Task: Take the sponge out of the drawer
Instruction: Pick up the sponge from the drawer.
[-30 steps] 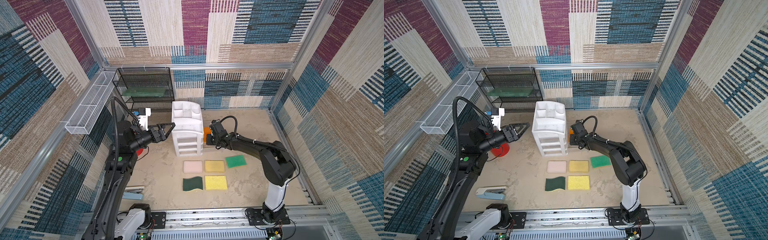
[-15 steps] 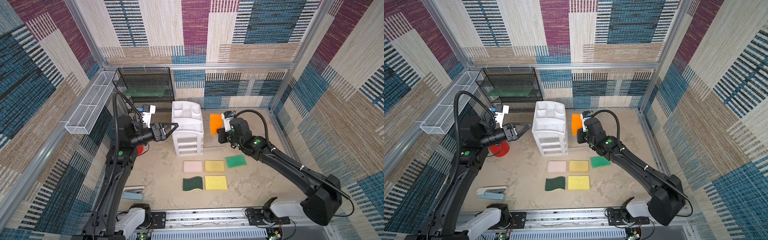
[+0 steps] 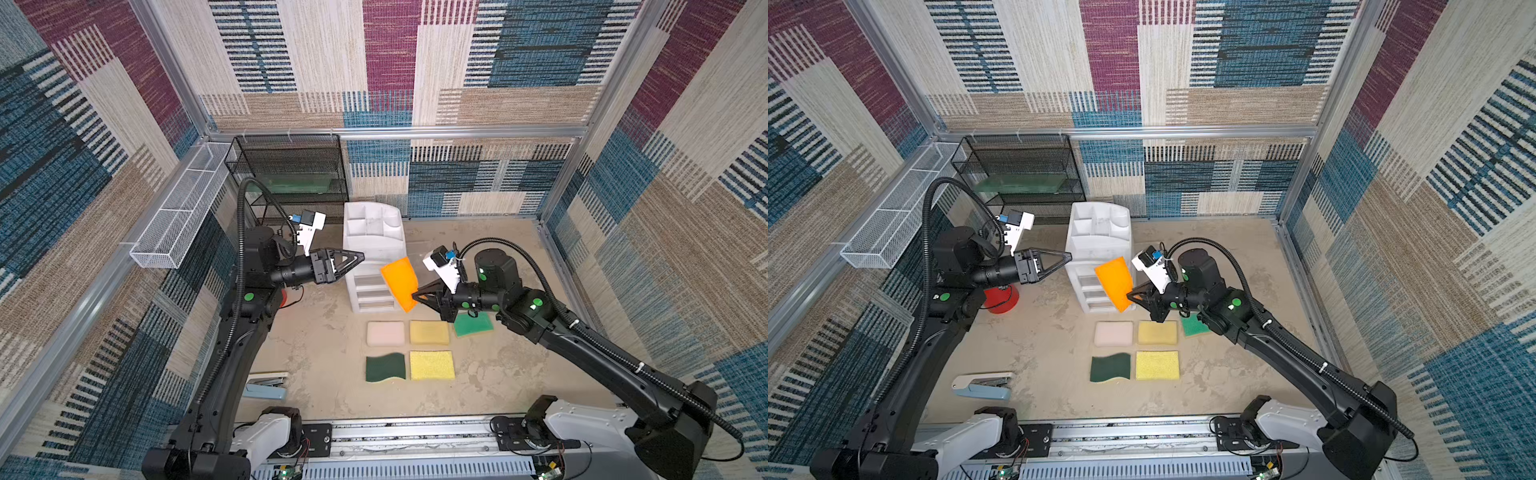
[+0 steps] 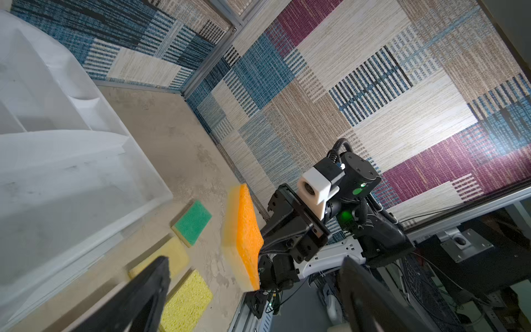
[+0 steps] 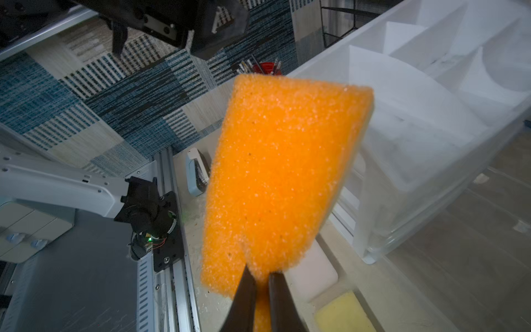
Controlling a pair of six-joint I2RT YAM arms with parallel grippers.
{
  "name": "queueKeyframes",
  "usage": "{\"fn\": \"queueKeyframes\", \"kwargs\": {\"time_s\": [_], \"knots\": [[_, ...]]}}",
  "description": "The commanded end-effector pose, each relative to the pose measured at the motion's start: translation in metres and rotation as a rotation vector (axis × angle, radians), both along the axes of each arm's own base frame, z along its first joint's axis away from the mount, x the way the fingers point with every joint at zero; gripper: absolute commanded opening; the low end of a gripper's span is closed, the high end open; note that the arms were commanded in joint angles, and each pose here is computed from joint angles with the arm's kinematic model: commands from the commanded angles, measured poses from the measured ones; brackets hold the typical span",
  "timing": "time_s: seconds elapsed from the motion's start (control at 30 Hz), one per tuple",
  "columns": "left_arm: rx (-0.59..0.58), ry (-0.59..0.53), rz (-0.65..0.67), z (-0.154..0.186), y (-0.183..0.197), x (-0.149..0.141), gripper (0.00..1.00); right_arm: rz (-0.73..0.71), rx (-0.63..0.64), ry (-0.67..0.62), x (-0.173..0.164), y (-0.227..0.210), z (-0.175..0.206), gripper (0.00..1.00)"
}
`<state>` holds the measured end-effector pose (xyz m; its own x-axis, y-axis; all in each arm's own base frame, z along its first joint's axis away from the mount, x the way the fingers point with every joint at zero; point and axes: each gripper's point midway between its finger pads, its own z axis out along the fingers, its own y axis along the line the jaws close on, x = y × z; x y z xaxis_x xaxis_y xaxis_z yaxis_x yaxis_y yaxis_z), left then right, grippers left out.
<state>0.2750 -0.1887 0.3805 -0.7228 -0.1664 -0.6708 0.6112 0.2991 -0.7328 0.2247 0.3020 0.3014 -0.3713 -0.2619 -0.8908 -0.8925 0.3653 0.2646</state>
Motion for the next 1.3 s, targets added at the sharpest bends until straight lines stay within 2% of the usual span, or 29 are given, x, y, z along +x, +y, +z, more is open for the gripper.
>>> {"fn": "queueKeyframes", "kwargs": {"time_s": [0.0,0.17,0.33,0.47,0.53,0.63,0.67,0.8,0.87,0.93,1.0,1.1,1.13,1.17,1.2,1.27], "knots": [[0.012,0.041,-0.074,-0.011,-0.015,-0.008,0.91,0.09,-0.015,-0.038,-0.011,0.006,0.001,0.0],[0.048,0.09,-0.179,-0.028,-0.044,-0.019,0.88,0.095,-0.01,-0.051,-0.007,0.001,0.004,0.0],[0.061,0.122,-0.175,-0.037,-0.048,-0.015,0.84,0.123,-0.006,-0.047,-0.012,0.003,0.003,0.0],[0.064,0.12,-0.174,-0.038,-0.048,-0.015,0.78,0.137,-0.013,-0.041,-0.014,0.006,0.0,0.0],[0.063,0.119,-0.178,-0.038,-0.049,-0.016,0.68,0.131,-0.016,-0.041,-0.014,0.006,0.0,0.0],[0.065,0.126,-0.183,-0.04,-0.05,-0.016,0.41,0.11,-0.011,-0.051,-0.01,0.004,0.004,0.01],[0.065,0.128,-0.185,-0.04,-0.051,-0.016,0.36,0.108,-0.009,-0.053,-0.01,0.004,0.005,0.01],[0.064,0.132,-0.204,-0.041,-0.054,-0.018,0.31,0.11,0.013,-0.066,-0.009,0.005,0.012,0.01],[0.067,0.135,-0.204,-0.043,-0.055,-0.018,0.19,0.112,0.018,-0.073,-0.008,0.006,0.015,0.01],[0.077,0.134,-0.19,-0.044,-0.054,-0.016,0.02,0.112,0.021,-0.078,-0.007,0.008,0.016,0.03],[0.084,0.128,-0.182,-0.044,-0.054,-0.016,0.0,0.098,0.024,-0.08,-0.005,0.007,0.017,0.05],[0.092,0.113,-0.166,-0.044,-0.052,-0.015,0.0,0.04,0.036,-0.085,0.002,0.003,0.022,0.19],[0.097,0.106,-0.156,-0.043,-0.051,-0.015,0.0,0.023,0.042,-0.096,0.003,0.001,0.025,0.27],[0.107,0.096,-0.141,-0.042,-0.049,-0.015,0.0,-0.021,0.048,-0.103,0.009,-0.003,0.028,0.33],[0.114,0.083,-0.131,-0.041,-0.048,-0.015,0.0,-0.085,0.062,-0.087,0.016,-0.008,0.032,0.34],[0.124,0.053,-0.104,-0.037,-0.044,-0.016,0.0,-0.213,0.109,-0.073,0.031,-0.021,0.04,0.45]]}}
